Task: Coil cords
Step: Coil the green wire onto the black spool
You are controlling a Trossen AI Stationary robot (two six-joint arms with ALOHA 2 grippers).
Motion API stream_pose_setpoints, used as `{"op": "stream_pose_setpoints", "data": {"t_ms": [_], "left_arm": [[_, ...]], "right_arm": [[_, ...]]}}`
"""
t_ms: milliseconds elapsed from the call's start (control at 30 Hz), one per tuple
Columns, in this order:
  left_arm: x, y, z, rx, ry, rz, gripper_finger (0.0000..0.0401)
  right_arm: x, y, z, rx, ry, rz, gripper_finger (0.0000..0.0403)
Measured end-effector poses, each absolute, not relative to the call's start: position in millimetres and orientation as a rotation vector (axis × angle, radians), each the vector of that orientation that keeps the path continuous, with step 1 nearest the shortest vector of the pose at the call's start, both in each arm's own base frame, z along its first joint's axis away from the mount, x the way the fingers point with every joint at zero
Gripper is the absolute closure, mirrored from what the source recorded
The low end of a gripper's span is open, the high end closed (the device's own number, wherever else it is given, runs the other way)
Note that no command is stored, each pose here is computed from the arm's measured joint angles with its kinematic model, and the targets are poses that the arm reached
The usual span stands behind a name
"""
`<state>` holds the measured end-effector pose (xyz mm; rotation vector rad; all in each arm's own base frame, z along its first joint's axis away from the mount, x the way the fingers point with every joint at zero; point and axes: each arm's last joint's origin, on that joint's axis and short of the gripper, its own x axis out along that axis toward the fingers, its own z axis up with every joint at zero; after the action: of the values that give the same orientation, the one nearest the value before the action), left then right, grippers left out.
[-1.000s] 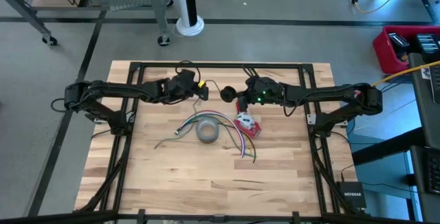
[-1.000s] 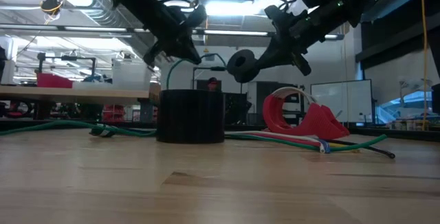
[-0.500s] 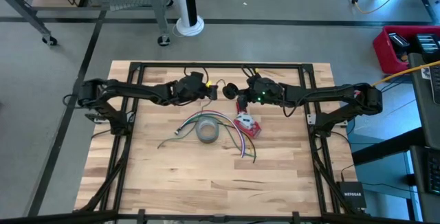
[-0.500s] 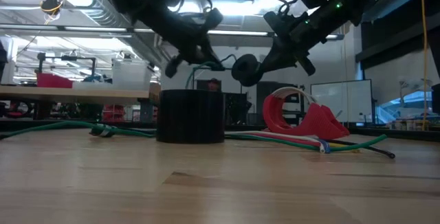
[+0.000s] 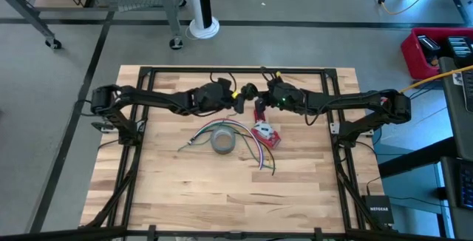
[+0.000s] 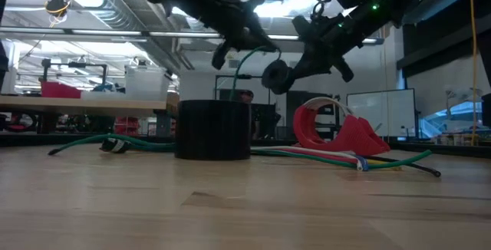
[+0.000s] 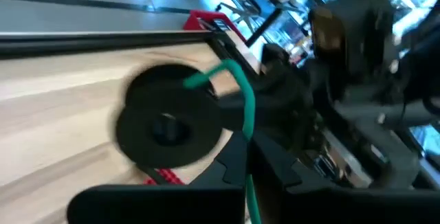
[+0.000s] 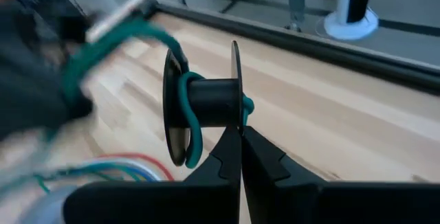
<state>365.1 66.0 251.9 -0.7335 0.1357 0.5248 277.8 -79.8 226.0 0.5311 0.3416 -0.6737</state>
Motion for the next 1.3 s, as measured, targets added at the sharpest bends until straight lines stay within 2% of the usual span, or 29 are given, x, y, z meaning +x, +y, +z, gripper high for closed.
{"op": "stream_pose_setpoints", "data": {"t_ms": [400, 1000, 1300], "left_arm": [[375.8, 46.5, 238.3, -0.571, 0.247, 0.517, 0.0401], [359.1, 40.9, 218.5, -0.040, 0.546, 0.805, 0.0400], [357.6, 44.3, 216.3, 0.013, 0.583, 0.808, 0.0358]], "right_arm": [[283.3, -81.8, 239.1, 0.561, 0.175, -0.667, 0.0400], [286.1, -79.8, 244.4, 0.587, 0.145, -0.557, 0.0400], [288.2, -77.2, 249.0, 0.607, 0.130, -0.439, 0.0400]]}}
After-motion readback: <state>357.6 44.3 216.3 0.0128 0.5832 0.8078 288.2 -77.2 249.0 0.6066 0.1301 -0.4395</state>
